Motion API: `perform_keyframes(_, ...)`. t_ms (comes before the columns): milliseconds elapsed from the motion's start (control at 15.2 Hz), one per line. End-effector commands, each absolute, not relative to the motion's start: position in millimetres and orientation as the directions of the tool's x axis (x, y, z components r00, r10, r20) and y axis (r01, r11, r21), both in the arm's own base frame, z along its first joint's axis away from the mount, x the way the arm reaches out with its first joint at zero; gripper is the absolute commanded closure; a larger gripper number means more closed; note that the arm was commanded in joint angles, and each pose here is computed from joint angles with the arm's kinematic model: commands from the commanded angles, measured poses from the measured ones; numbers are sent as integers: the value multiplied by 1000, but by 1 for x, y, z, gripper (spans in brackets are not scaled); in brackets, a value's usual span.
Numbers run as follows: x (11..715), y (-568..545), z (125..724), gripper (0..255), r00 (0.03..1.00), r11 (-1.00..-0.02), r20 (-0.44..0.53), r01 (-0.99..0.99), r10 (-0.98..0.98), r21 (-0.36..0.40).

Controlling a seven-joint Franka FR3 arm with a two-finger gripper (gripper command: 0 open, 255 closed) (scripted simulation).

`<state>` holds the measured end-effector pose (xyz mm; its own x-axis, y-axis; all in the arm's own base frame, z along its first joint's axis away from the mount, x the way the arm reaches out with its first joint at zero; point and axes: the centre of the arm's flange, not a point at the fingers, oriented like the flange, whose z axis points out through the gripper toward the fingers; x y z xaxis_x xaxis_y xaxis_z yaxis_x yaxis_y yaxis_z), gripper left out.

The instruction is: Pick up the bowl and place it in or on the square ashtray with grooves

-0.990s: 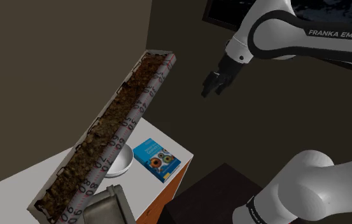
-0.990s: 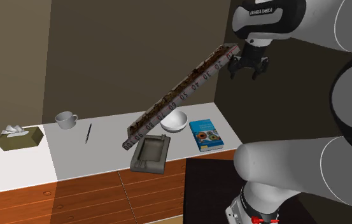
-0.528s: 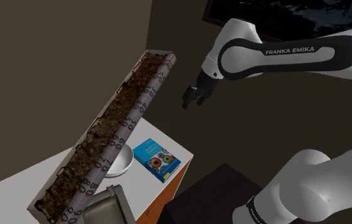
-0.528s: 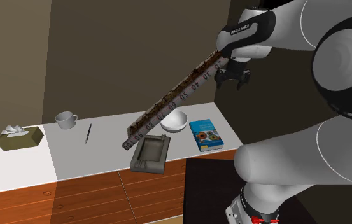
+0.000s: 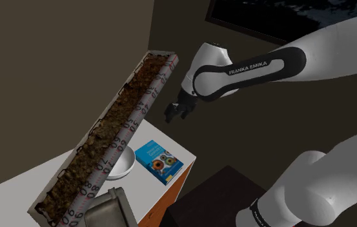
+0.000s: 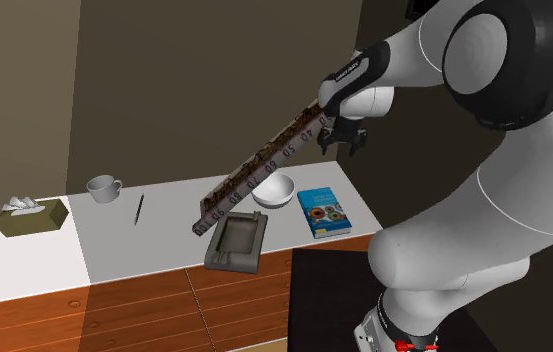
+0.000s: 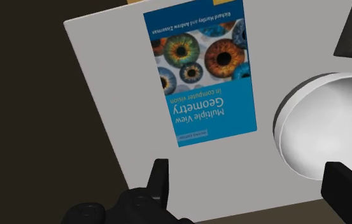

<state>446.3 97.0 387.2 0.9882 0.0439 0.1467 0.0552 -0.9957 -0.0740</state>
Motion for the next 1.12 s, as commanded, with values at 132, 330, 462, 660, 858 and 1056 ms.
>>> perform_keyframes(132, 466, 123, 344, 0, 989, -994, 140, 65, 53, -85)
perform_keyframes(330, 481, 142, 312, 0, 989, -993, 134, 73, 60, -94)
perform_keyframes(462, 491, 154, 291, 0, 989, -992, 130, 78, 65, -99)
perform_keyframes(660, 505, 174, 260, 0, 990, -991, 124, 86, 72, -108)
perform_keyframes(858, 519, 193, 229, 0, 990, -989, 118, 93, 79, -116)
perform_keyframes(1056, 533, 213, 198, 0, 990, -987, 112, 101, 87, -124)
